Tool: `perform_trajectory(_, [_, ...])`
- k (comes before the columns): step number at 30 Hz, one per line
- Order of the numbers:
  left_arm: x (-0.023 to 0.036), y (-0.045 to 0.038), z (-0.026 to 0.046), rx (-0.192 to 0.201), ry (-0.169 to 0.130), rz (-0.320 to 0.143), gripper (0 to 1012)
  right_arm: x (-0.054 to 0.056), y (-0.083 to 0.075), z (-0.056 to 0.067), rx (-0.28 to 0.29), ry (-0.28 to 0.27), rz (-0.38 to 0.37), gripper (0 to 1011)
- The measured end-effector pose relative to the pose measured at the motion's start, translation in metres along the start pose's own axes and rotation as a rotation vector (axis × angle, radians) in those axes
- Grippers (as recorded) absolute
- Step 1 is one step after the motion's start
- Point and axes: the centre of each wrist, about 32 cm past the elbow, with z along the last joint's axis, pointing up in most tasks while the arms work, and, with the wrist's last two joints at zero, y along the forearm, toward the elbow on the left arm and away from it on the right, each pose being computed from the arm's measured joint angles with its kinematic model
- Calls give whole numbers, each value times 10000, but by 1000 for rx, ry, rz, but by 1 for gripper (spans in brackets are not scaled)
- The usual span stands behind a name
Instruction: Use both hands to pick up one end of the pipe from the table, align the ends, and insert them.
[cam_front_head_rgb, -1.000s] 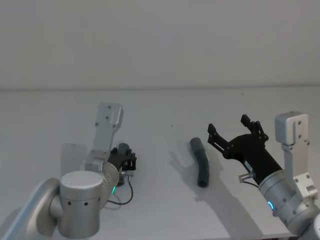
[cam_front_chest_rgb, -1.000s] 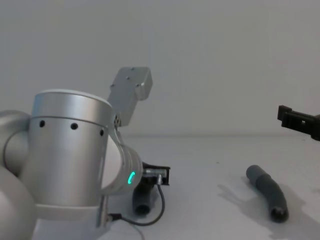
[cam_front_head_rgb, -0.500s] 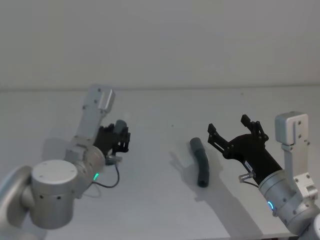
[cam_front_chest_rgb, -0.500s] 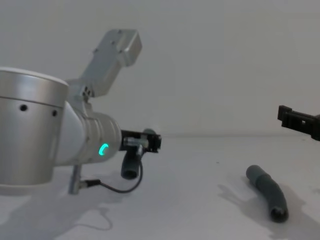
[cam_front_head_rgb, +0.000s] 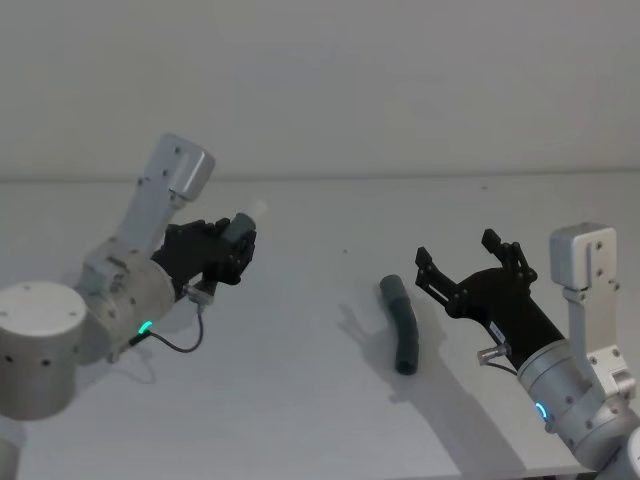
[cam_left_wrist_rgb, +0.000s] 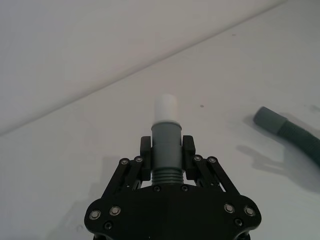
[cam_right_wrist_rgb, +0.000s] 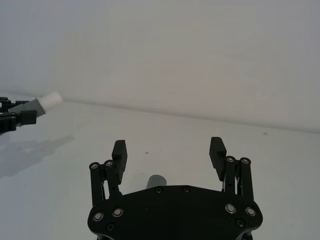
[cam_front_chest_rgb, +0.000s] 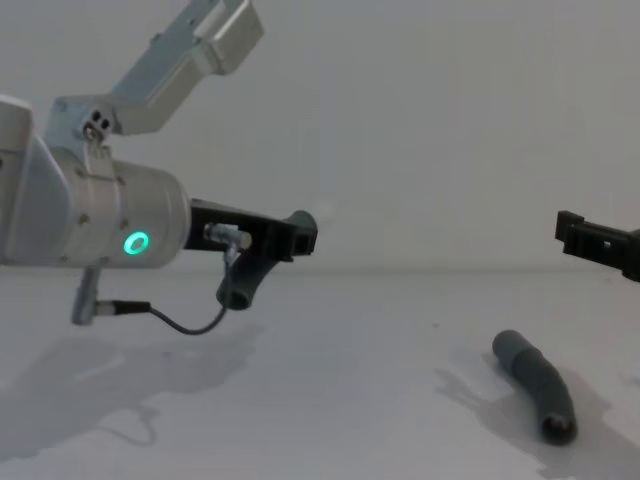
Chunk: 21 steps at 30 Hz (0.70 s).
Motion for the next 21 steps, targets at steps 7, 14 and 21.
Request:
perform_trajectory(7, [218,56,78,10,-55,-110,327,0,0,0,0,0,0,1003])
perform_trajectory(14, [463,99,150,48,-116,-229,327,0,0,0,0,0,0,1003])
perform_trajectory(21, [650,117,205,92,-157,-340,327,0,0,0,0,0,0,1003])
